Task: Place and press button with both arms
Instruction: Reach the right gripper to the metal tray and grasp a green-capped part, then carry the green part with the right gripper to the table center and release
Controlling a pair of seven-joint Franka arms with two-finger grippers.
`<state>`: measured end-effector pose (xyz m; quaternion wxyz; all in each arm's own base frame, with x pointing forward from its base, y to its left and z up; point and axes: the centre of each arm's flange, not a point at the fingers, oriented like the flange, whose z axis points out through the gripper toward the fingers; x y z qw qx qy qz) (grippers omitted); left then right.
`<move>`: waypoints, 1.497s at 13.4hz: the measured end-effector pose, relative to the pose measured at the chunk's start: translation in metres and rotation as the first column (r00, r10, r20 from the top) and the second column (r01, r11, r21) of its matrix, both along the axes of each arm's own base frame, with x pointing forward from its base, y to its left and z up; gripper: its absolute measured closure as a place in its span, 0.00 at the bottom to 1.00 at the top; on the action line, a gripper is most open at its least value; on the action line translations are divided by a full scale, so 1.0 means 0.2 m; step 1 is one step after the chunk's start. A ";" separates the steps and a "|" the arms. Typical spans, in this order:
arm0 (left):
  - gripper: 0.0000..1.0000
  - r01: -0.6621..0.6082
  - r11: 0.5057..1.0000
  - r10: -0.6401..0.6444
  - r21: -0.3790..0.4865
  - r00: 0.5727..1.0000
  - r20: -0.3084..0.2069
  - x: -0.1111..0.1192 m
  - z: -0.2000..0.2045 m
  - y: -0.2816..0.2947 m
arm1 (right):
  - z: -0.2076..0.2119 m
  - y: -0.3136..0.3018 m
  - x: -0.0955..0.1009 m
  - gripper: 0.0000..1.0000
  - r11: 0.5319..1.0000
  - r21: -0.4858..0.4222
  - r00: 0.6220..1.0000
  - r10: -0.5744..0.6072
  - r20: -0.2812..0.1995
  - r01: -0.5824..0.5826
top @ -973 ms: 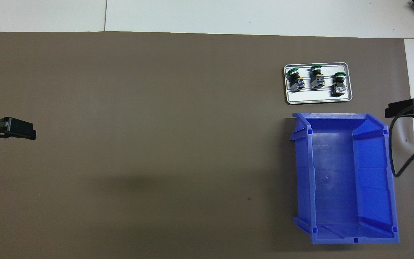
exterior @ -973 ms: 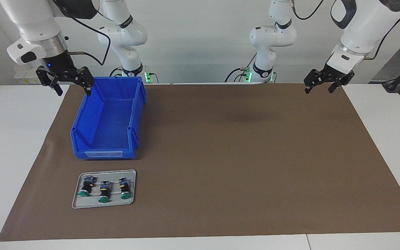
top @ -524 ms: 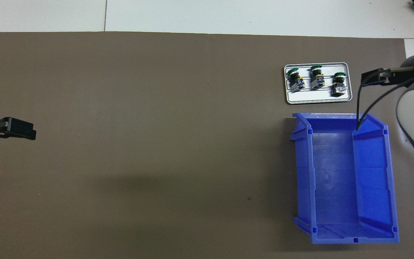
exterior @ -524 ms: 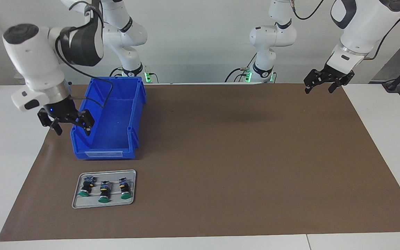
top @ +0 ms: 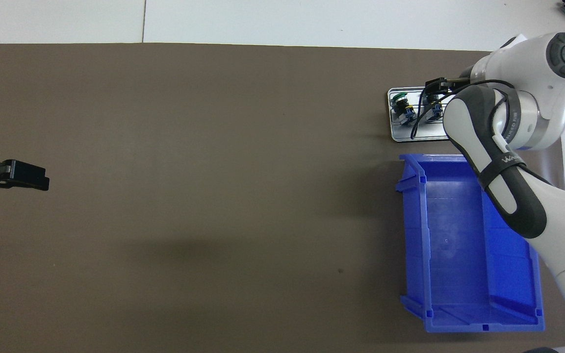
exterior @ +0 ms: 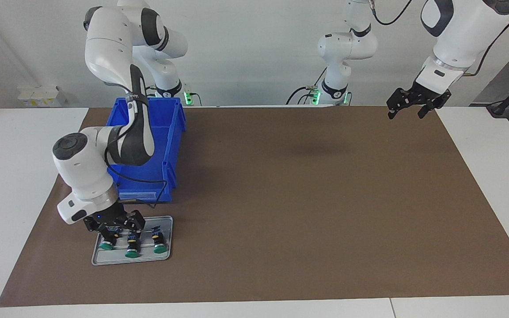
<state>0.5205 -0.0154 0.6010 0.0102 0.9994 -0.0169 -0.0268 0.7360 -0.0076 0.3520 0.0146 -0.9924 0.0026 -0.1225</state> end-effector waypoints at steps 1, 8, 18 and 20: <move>0.00 0.000 1.000 0.000 0.000 1.000 0.000 0.00 0.00 0.00 | -0.04 0.01 0.00 0.00 1.000 -0.001 1.000 0.018 -0.002 -0.018; 0.00 0.000 1.000 0.000 0.000 1.000 0.000 0.00 0.00 0.00 | -0.28 0.00 -0.08 0.06 0.991 -0.032 0.991 0.129 -0.025 -0.130; 0.00 0.000 1.000 0.000 0.000 1.000 0.000 0.00 0.00 0.00 | -0.07 0.00 -0.01 0.67 0.997 0.022 0.997 -0.077 -0.002 0.077; 0.00 0.000 1.000 0.000 0.000 1.000 0.000 0.00 0.00 0.00 | 0.13 0.03 0.02 0.67 0.960 0.071 0.962 -0.267 -0.050 0.270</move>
